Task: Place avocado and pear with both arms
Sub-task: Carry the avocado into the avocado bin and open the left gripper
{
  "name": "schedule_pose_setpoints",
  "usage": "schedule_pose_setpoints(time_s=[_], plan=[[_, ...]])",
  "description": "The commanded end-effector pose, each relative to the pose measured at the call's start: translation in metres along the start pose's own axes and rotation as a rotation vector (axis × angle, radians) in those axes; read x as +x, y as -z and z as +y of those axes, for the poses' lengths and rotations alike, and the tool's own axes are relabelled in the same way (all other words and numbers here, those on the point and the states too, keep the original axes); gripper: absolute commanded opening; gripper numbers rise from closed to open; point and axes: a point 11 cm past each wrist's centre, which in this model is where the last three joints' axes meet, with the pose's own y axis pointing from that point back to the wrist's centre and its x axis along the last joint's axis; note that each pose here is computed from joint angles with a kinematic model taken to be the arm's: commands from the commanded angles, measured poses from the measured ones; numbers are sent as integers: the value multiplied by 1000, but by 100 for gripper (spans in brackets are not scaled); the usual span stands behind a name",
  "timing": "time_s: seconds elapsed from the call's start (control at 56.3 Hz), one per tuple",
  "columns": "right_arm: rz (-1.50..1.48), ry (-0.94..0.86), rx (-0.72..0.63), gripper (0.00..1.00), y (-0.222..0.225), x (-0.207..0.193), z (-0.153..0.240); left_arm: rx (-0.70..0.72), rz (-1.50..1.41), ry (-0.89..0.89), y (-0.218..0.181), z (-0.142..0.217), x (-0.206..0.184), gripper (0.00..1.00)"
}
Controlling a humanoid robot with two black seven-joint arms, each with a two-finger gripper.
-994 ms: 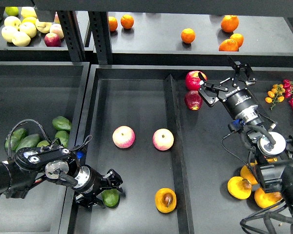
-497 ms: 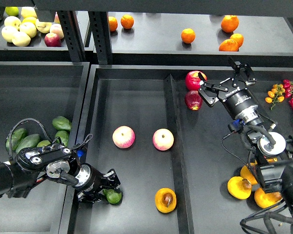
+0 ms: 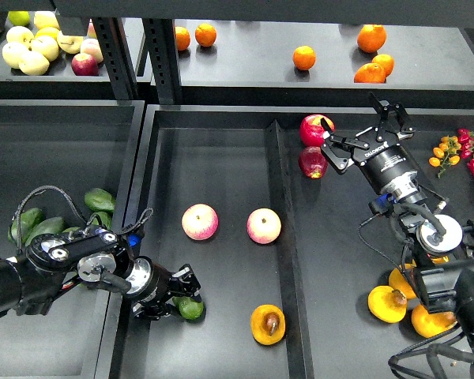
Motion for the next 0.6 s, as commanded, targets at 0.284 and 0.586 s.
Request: schedule_pose_setpoints(time_s=[0.284, 0.586], plan=[[0, 0, -3, 100, 0, 0, 0, -110, 95, -178, -6, 96, 81, 33], [0, -1, -11, 100, -1, 0, 0, -37, 199, -335, 66, 159, 129, 34]])
